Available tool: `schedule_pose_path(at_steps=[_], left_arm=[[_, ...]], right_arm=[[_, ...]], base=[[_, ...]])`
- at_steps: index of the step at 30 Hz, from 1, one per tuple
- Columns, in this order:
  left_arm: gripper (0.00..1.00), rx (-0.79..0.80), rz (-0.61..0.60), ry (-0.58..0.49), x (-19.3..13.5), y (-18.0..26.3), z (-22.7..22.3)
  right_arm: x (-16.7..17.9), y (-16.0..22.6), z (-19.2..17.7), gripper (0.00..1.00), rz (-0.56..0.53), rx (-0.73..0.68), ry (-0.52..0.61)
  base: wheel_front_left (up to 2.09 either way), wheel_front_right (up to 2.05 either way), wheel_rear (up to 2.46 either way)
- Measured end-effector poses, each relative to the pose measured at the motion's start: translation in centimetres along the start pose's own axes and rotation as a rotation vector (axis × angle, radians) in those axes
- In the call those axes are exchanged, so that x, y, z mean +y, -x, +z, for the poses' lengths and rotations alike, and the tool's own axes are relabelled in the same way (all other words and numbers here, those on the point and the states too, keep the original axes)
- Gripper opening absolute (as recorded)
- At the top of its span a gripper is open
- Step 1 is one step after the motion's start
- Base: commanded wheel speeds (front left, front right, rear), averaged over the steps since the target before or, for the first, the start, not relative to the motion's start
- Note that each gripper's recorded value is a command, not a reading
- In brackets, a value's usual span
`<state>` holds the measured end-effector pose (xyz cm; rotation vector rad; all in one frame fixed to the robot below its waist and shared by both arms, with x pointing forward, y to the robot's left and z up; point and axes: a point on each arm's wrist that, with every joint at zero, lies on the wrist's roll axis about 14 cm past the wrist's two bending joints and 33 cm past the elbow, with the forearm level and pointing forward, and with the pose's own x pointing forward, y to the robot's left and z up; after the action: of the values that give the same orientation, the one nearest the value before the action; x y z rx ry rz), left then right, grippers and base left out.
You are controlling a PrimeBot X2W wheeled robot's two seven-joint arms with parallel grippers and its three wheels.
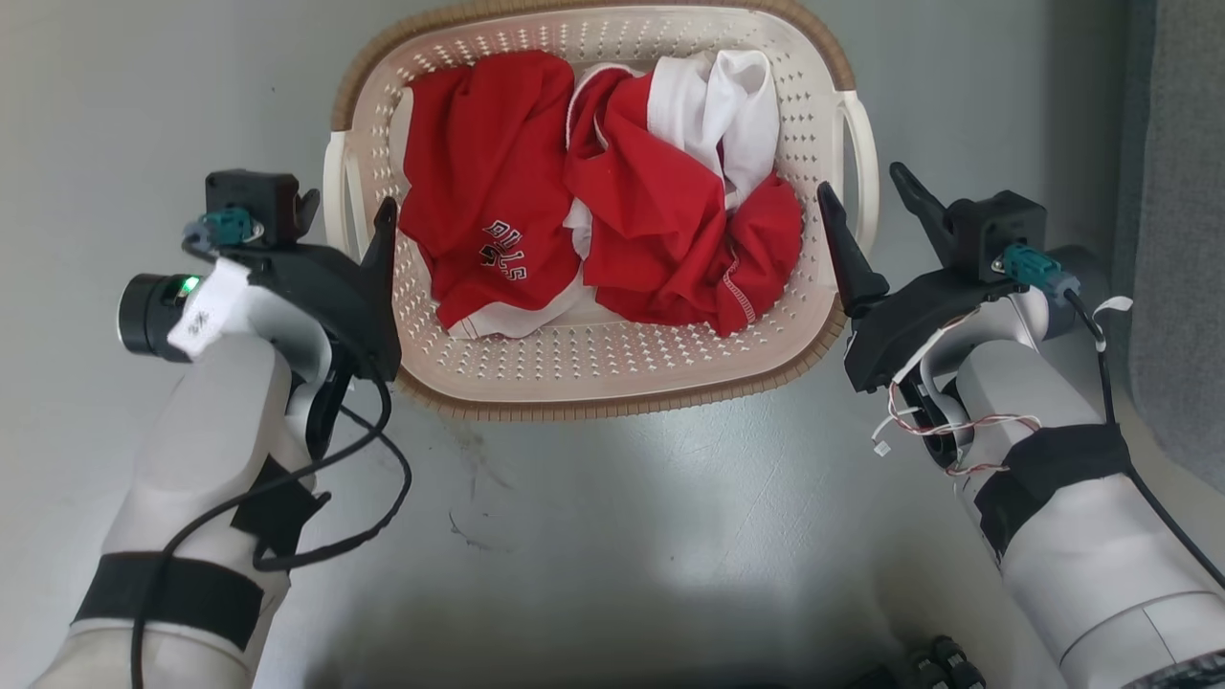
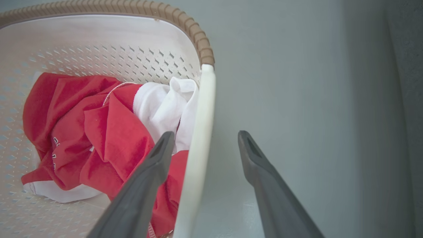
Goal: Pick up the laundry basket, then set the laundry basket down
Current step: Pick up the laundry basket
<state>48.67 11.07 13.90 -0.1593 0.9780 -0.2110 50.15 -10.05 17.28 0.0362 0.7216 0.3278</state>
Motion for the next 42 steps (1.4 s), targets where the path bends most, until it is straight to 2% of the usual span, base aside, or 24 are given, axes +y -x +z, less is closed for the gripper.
schedule_pose_path(at_steps=[1, 2, 3, 4, 5, 23, 42], left_arm=[[1.0, 0.007, 0.0, 0.005, -0.1, -0.1, -0.1], [0.83, 0.011, 0.0, 0.012, -0.1, -0.3, -0.2], [0.49, 0.016, 0.0, 0.021, -0.1, -0.4, -0.3], [0.02, 0.02, -0.005, 0.028, -0.2, -0.4, -0.4], [0.0, 0.031, -0.004, 0.028, -0.1, -0.4, -0.7], [0.0, 0.071, -0.005, 0.06, -0.5, -0.2, -1.1], [0.0, 0.135, -0.02, 0.113, -2.5, 2.6, 0.8]], right_arm=[[0.0, -0.1, -0.2, 0.5, 0.003, 0.008, -0.001], [0.0, -0.2, -0.3, 0.4, 0.006, 0.013, 0.0], [0.1, -0.3, -0.4, 0.18, 0.008, 0.02, 0.001], [0.1, -0.3, -0.5, 0.0, 0.009, 0.024, 0.001], [0.3, -0.4, -0.6, 0.0, 0.017, 0.027, -0.003], [0.9, -0.8, -0.4, 0.0, 0.043, 0.052, -0.004], [0.2, 1.6, 0.9, 0.0, 0.01, 0.149, 0.014]], base=[[0.0, 0.0, 0.0], [0.0, 0.0, 0.0], [0.0, 0.0, 0.0], [0.0, 0.0, 0.0], [0.0, 0.0, 0.0], [0.0, 0.0, 0.0], [0.0, 0.0, 0.0]])
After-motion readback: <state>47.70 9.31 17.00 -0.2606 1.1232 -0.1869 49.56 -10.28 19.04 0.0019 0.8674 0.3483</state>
